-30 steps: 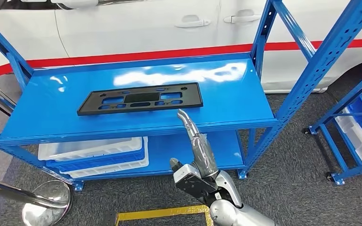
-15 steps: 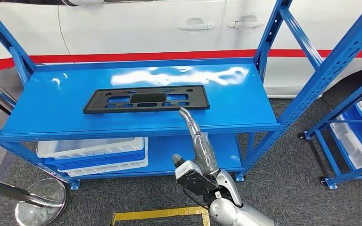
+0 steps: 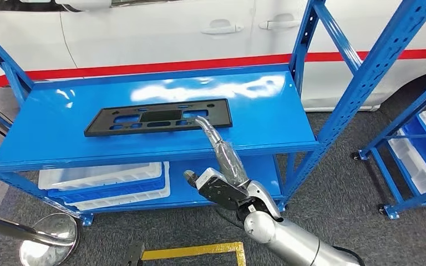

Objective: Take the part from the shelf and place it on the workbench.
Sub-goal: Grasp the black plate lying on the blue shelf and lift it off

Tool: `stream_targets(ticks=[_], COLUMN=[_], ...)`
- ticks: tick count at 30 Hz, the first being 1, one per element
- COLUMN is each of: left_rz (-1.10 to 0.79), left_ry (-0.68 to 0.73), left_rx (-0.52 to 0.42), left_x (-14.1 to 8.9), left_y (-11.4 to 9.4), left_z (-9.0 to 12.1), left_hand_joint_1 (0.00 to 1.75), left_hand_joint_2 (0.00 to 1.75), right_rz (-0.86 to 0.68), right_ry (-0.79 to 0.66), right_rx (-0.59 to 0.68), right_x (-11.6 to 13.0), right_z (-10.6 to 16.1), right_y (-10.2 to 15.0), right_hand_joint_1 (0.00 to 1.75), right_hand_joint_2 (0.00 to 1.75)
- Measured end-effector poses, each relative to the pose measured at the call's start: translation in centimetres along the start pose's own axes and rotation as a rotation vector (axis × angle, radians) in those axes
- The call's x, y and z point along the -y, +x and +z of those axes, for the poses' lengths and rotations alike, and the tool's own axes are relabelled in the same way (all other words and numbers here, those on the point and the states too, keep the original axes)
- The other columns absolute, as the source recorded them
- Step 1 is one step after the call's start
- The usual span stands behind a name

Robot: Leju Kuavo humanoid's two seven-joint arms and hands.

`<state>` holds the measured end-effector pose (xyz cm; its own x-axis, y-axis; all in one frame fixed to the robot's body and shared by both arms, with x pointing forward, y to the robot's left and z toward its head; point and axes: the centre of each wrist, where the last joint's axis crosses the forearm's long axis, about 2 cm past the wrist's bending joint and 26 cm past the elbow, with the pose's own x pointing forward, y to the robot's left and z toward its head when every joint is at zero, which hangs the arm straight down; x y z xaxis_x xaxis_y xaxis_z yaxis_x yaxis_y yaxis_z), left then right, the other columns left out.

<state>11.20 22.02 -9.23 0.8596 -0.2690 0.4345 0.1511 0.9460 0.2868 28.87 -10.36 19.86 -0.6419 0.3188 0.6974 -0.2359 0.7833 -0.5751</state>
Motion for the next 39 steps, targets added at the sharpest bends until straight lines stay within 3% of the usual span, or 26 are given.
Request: stream_targets(ticks=[11,15,39], left_rz=[-0.021,-0.033,-0.081], left_ry=[-0.014,-0.021,-0.063], left_rx=[0.019,0.02,0.012], left_x=[0.4,0.5,0.5], left_y=[1.1,1.4,2.1], left_z=[0.0,0.0,-0.2], left_hand_joint_1=[0.0,0.0,0.0], left_hand_joint_2=[0.0,0.0,0.0], right_rz=[0.159,0.26,0.619], right_ry=[0.0,-0.041,0.042], right_rx=[-0.025,-0.017,-0.05], right_x=[0.2,0.4,-0.3], right_z=[-2.7,-3.5,-7.6], right_y=[-1.4,-1.6,-3.4], right_hand_joint_1=[0.0,0.0,0.0], right_hand_joint_2=[0.0,1.75,1.75])
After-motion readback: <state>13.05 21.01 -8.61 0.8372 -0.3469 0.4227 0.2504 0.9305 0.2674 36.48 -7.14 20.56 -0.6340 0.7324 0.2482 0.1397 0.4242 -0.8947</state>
